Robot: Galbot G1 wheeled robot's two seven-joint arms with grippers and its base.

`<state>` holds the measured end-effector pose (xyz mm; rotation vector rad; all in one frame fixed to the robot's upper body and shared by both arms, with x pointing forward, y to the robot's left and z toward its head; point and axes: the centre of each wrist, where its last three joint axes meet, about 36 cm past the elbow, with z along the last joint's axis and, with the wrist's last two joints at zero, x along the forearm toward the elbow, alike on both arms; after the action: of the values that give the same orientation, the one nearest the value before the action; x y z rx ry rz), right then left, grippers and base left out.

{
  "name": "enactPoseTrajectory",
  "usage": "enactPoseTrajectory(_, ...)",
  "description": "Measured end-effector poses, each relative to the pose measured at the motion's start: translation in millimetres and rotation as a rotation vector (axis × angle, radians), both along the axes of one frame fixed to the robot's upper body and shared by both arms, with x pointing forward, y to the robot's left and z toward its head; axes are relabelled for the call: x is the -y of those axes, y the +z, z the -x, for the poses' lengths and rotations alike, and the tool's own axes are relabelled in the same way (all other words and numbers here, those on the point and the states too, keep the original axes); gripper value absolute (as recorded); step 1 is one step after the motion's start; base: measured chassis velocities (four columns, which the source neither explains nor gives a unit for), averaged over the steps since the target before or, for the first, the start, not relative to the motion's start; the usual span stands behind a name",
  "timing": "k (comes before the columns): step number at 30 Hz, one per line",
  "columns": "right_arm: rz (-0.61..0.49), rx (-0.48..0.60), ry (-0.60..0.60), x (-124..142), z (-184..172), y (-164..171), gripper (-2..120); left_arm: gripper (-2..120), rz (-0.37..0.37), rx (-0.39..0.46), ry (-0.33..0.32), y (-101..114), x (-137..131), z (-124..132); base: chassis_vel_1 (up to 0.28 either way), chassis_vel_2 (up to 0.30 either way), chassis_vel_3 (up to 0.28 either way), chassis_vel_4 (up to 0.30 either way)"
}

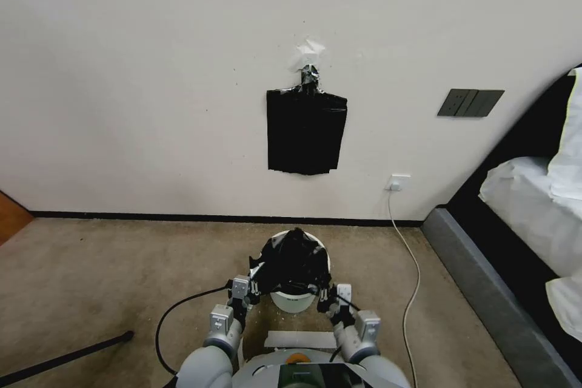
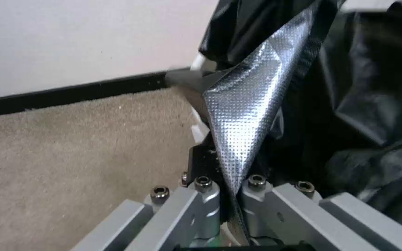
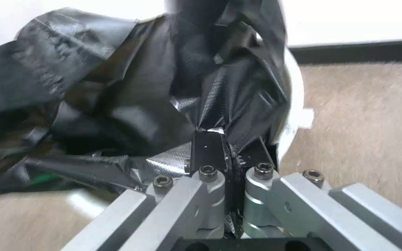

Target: Place a trash bag onto the trash bin.

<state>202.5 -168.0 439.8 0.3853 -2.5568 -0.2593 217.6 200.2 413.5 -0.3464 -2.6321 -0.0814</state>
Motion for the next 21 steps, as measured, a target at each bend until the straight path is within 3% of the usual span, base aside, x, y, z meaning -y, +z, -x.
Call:
enactPoseTrajectory(10, -0.003, -0.182, -0.036, -0.6, -11.8, 17.7, 0, 0, -0.041, -0.085, 0.006, -5.8, -0.8, 11.2, 0.000, 0.000, 0.000, 0.000)
enactPoseTrajectory(21, -0.042, -0.239, -0.064, -6.1, -31.0, -4.3, 0, 0, -0.035, -0.134, 0.060, -28.6, 3.3, 3.3, 0.000, 0.000, 0.000, 0.000)
